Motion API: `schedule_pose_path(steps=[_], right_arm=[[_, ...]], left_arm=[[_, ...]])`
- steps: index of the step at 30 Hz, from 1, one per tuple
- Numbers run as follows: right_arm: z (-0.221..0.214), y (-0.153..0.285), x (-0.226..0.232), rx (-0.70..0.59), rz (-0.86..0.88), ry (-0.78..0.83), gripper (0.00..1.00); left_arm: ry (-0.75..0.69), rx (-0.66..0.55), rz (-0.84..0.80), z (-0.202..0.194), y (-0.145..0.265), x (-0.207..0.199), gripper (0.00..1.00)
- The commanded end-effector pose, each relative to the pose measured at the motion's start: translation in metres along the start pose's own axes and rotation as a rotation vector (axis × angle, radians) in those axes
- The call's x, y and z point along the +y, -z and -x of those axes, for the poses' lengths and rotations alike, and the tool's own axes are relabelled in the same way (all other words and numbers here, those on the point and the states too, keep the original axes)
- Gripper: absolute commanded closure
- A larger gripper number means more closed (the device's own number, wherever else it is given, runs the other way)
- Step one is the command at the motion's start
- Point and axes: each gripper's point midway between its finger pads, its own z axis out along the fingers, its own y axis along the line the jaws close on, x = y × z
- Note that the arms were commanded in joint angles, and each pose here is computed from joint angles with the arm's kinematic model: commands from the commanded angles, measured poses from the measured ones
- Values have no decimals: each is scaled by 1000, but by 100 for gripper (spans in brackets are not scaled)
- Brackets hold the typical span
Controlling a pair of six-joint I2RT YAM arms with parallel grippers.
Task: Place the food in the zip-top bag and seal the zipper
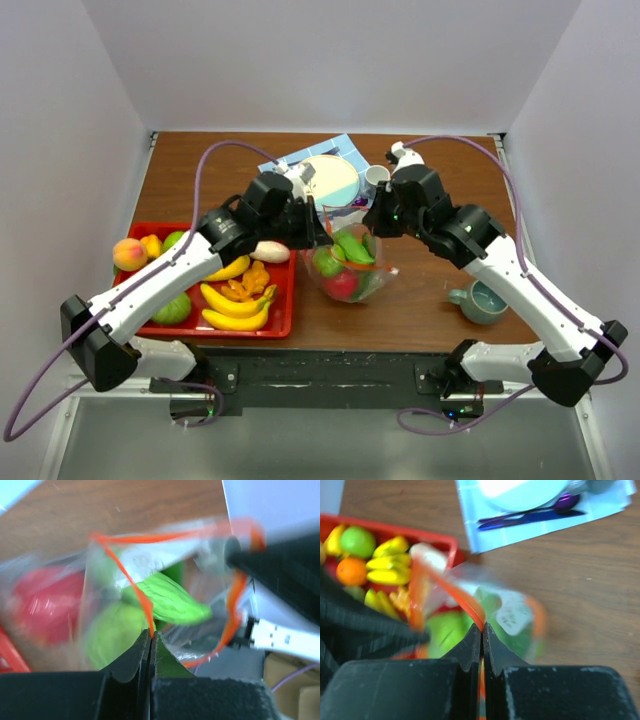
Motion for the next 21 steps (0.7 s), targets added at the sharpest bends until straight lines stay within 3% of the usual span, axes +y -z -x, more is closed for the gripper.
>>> schedule_pose_path(steps=[1, 5, 7, 10, 14, 21], right_arm=[[0, 11, 25, -32, 68, 27, 100], [31, 2, -4, -74, -16, 11, 100], [38, 0, 0, -71, -12, 19, 100], [19, -2, 29, -31, 99, 18, 100], [-20, 1, 46, 20, 110, 58, 100], [-24, -3, 34, -3, 78, 96, 99]], left_arm=[[11, -133, -50, 51, 18, -6, 100], [-16, -48, -114, -4, 8, -40, 100], [27, -6, -133, -25, 2, -38, 100], [20, -94, -114, -5, 5, -39, 100], [42, -202, -85, 36, 3, -39, 100], [175, -203, -115, 22, -15, -26, 100]])
